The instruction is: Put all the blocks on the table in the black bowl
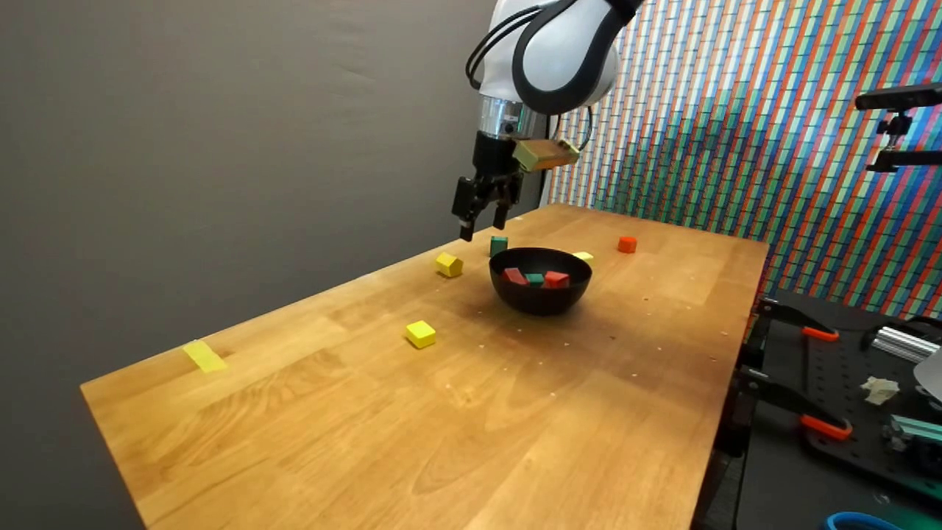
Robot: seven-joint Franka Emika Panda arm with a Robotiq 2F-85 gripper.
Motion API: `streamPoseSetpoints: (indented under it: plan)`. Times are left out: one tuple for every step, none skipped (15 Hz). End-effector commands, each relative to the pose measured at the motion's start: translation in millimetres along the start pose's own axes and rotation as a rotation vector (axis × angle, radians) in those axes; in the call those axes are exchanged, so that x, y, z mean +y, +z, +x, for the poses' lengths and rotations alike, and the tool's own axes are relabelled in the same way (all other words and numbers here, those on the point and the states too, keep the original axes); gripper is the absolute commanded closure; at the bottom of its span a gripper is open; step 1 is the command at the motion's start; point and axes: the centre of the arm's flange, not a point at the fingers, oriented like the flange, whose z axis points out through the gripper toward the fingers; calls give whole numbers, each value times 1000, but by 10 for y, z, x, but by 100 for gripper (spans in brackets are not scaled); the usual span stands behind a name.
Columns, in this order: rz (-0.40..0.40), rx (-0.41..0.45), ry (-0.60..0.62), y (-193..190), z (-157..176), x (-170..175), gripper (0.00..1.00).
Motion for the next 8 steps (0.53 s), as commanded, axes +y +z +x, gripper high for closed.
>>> streamPoseSetpoints:
  plan:
    - [-70, 45, -9, 274, 521, 16, 0]
    - [-80, 44, -13, 358, 586, 21, 0]
    - [-79, 44, -14, 426, 642, 14, 0]
    - [-79, 51, -23, 498, 700, -22, 0]
    - [-74, 58, -32, 558, 760, -75, 0]
    - [-73, 66, -36, 601, 833, -147, 0]
    - [-69, 73, -46, 631, 892, -206, 0]
    - [-77, 89, -54, 652, 957, -255, 0]
